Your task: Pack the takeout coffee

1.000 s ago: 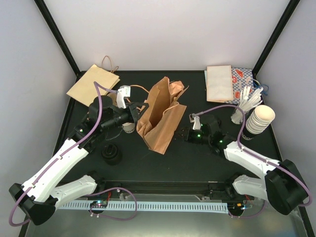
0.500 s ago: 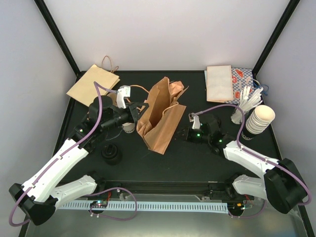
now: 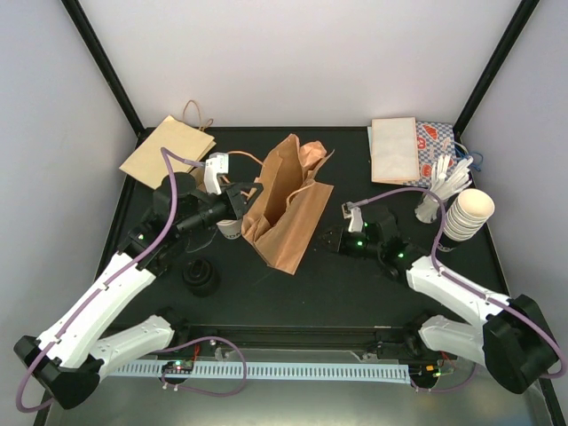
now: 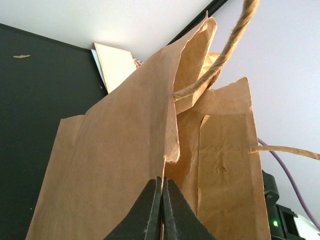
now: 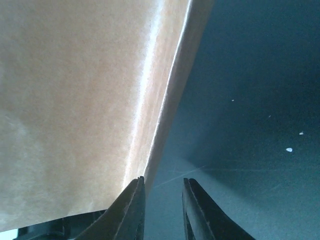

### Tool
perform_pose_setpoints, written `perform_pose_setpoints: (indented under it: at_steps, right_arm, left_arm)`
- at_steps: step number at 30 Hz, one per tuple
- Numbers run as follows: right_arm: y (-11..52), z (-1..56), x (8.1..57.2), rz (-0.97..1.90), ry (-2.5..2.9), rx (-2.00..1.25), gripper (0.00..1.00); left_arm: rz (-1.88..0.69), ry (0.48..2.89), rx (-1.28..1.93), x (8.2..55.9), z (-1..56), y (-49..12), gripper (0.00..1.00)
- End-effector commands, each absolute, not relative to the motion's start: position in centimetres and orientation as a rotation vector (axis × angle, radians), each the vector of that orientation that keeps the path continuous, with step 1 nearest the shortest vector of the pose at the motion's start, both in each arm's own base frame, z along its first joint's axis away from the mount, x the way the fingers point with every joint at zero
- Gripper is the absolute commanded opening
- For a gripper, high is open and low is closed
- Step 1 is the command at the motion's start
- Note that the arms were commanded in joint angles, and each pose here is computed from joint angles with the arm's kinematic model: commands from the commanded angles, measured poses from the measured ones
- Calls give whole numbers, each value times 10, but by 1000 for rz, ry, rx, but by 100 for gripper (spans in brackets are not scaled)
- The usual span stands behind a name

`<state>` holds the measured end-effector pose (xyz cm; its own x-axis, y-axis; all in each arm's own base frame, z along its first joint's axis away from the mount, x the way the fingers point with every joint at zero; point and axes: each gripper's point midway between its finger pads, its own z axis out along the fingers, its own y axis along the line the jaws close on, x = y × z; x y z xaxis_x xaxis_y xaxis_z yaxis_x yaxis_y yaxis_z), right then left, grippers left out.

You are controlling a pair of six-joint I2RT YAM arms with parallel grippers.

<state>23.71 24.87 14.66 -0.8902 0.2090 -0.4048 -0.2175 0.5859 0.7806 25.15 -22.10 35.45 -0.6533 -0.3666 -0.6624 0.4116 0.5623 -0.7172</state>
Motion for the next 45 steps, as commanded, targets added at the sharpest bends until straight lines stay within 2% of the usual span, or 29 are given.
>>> perform_pose_setpoints:
  at_steps: [1, 11, 17, 30, 39, 45]
  right_arm:
    - [251, 162, 239, 1263, 2299, -27, 25]
    - [257, 169, 240, 1309, 2281, -48, 38]
    - [263, 166, 243, 1334, 2290, -52, 39]
    - [268, 166, 247, 1354, 2289, -49, 33]
    - [269, 164, 249, 1354, 2297, -37, 21]
    - [269, 163, 249, 1347, 2305, -38, 17]
  left_arm:
    - [-1211, 1917, 40, 249, 366, -220, 2]
    - [-1213, 1920, 38, 249, 364, -220, 2]
    - [-1218, 1918, 37, 249, 364, -221, 2]
    - [-1229, 1917, 41, 248, 365, -221, 1]
    - [-1235, 1914, 40, 247, 366, -221, 2]
    - [-1234, 1911, 41, 246, 368, -220, 1]
